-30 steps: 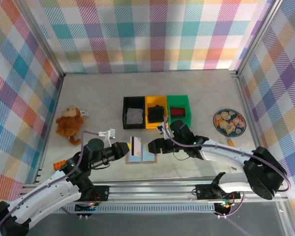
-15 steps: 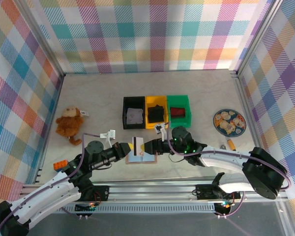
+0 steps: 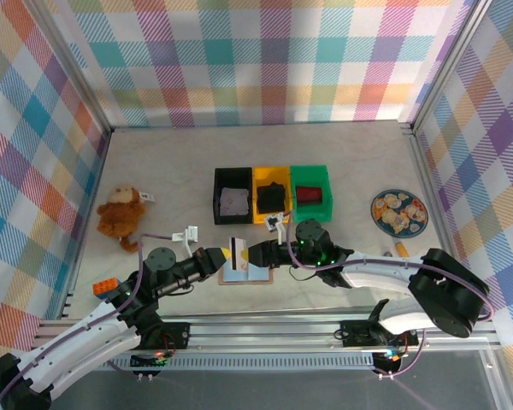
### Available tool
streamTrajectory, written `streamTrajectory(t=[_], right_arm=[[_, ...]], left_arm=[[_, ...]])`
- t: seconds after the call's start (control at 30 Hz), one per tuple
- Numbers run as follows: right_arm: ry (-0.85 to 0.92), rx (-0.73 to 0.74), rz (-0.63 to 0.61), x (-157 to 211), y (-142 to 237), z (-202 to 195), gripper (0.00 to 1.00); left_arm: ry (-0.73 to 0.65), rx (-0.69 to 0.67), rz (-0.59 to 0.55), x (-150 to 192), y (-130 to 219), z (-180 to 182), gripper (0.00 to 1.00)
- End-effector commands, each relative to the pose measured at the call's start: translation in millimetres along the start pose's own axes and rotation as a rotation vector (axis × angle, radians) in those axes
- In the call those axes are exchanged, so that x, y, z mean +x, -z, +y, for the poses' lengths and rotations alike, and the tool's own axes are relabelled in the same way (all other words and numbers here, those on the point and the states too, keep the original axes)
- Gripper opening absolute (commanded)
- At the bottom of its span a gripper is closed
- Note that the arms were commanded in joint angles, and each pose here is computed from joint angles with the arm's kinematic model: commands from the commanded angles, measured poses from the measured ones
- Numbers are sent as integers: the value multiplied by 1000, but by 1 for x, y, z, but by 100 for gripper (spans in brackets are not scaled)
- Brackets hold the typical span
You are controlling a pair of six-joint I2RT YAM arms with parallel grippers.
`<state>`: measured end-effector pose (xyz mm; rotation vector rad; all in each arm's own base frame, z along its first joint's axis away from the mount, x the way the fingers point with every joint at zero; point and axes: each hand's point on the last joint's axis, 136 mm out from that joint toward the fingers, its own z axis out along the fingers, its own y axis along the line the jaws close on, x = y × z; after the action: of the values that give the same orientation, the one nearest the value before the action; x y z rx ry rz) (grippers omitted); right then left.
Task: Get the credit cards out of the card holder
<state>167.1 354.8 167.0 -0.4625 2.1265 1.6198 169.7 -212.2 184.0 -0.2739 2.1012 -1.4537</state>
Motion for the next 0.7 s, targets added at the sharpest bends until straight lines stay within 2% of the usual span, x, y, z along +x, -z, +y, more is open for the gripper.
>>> streamTrajectory(t=[0.0,0.17,0.27,0.4,0.53,0.67], right_arm=[[53,-1,-37,-5,8,8,46],[65,55,-49,-4,17,1,51],[68,38,-40,-4,15,5,50],[65,-47,-2,-5,3,19,46],[57,-57,1,-4,-1,17,45],[54,-75,-9,-4,0,19,39]], left_arm=[[-11,13,-24,-4,4,-3,0],[-19,-3,-19,-3,5,0,0],[-14,-3,-23,-4,4,1,0],[-10,10,-27,-5,3,-2,0],[-11,18,-35,-6,5,-5,0],[-4,21,-40,-6,7,-3,0]])
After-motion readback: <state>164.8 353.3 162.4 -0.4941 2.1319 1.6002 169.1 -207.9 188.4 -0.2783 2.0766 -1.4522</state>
